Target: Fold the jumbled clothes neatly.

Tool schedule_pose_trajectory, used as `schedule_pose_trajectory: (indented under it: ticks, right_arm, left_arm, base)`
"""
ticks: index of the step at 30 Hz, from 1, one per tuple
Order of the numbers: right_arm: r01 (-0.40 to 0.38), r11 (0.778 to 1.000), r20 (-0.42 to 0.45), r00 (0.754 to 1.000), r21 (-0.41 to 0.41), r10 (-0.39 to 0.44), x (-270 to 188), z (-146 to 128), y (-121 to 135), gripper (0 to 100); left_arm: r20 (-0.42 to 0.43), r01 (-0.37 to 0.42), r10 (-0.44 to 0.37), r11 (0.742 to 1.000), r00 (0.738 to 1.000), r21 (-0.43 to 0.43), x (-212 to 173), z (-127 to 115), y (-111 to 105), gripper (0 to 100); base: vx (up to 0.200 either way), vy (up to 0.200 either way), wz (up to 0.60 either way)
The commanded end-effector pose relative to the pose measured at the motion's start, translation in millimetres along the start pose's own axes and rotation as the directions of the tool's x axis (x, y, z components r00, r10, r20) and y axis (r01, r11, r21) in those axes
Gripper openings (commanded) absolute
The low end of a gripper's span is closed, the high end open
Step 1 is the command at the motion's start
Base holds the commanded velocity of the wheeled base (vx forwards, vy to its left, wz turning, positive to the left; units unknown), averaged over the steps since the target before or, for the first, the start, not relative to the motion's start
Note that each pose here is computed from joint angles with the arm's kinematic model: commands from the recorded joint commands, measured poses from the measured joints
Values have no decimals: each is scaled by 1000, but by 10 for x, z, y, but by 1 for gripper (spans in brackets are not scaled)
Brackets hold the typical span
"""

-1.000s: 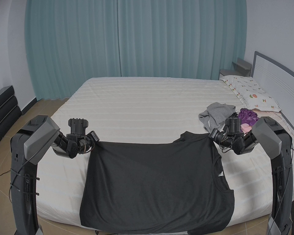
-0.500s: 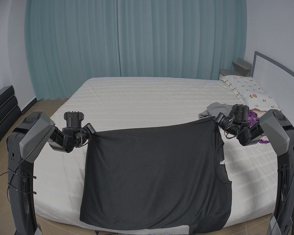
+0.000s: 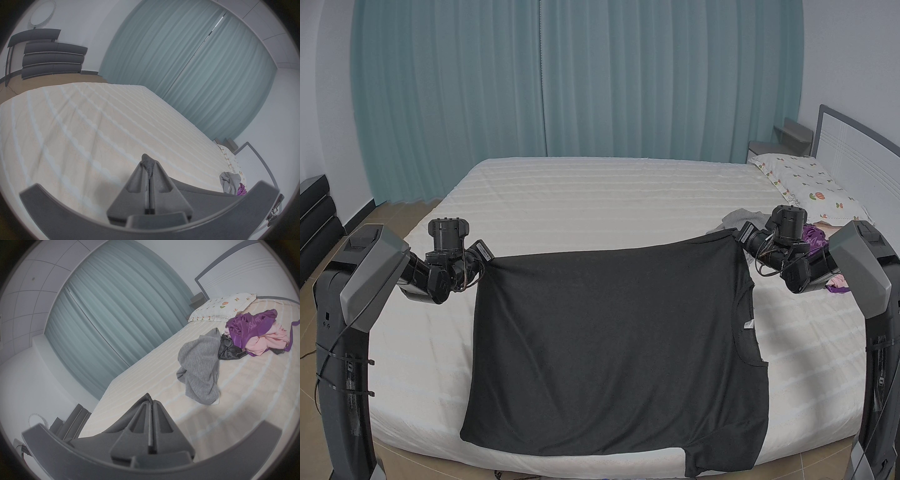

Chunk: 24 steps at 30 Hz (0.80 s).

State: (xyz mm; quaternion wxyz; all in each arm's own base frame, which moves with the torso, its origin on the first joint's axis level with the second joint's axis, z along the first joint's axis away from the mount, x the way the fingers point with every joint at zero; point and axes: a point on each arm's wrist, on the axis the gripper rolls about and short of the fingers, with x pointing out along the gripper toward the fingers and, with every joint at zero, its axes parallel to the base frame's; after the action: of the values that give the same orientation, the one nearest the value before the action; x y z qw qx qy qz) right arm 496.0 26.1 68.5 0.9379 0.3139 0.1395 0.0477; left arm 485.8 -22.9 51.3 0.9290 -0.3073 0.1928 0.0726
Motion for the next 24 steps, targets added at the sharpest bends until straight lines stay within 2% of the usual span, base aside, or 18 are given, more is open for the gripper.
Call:
schedule_pose_trajectory:
  ticks: [1, 17, 24]
  right_arm:
    - [5, 1000, -12, 1000, -1, -5, 115, -123, -57, 0]
    - [113, 994, -5, 994, -10, -113, 550, -649, -422, 0]
    - [117, 993, -26, 993, -31, -118, 610, -816, -474, 0]
  left_arm:
    - [-12, -4, 4, 1000, 1000, 2, 126, -100, 45, 0]
    - [-52, -32, 33, 999, 998, 7, 583, -498, 288, 0]
    - [-69, -35, 35, 999, 997, 12, 646, -615, 314, 0]
  base:
    - [0, 0, 0]
    - [0, 0, 0]
    - [0, 0, 0]
